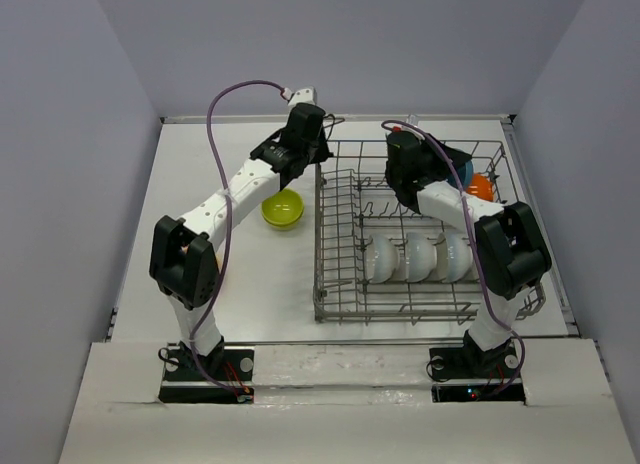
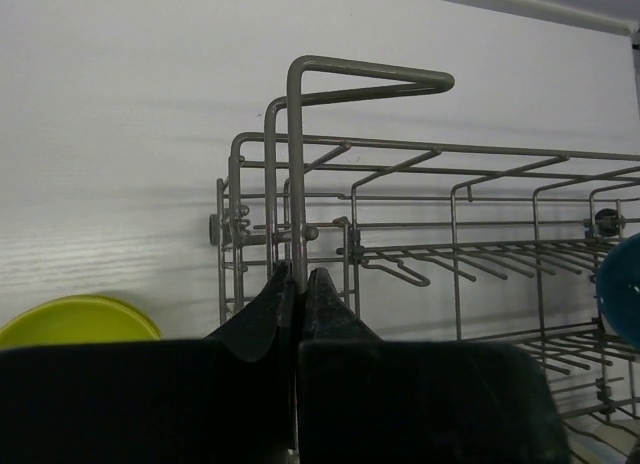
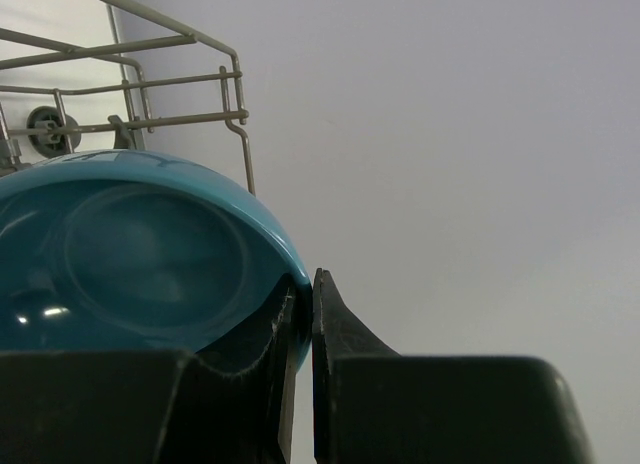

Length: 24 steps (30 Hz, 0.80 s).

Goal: Load the bowls into the dish rack
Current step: Move the dish rack to the center of the board.

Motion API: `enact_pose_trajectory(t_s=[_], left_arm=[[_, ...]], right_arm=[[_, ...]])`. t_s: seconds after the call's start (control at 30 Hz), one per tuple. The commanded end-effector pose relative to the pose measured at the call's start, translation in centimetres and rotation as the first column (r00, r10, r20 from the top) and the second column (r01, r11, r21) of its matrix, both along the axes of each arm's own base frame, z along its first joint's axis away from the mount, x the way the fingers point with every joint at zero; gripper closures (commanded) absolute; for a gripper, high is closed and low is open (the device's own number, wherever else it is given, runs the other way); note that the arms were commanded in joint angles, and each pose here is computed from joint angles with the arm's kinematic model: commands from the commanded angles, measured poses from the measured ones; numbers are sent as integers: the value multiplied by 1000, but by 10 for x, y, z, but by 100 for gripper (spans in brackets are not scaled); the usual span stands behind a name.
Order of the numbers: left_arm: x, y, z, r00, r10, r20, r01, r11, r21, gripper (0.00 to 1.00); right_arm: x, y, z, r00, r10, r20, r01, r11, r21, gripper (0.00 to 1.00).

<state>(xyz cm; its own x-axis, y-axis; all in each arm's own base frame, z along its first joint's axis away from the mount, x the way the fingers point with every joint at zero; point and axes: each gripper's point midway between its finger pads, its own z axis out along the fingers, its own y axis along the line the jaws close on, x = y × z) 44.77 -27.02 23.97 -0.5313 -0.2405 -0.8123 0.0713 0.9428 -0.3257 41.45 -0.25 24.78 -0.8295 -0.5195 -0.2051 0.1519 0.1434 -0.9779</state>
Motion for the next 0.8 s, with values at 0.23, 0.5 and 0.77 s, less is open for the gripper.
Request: enact_pose_trajectory(t_s=[0.23, 0.5, 0.77], left_arm=[[49, 82, 23, 952, 299, -63, -304, 908, -288, 100], [50, 116, 28, 804, 577, -145, -583, 714, -389, 100], [45, 119, 33, 756, 622, -205, -626, 595, -504, 100]], right_arm=[[3, -11, 8, 998, -55, 35, 55, 998, 12, 99], [8, -10, 6, 998, -51, 32, 50, 999, 11, 99], [14, -7, 5, 999, -42, 32, 42, 999, 14, 99]])
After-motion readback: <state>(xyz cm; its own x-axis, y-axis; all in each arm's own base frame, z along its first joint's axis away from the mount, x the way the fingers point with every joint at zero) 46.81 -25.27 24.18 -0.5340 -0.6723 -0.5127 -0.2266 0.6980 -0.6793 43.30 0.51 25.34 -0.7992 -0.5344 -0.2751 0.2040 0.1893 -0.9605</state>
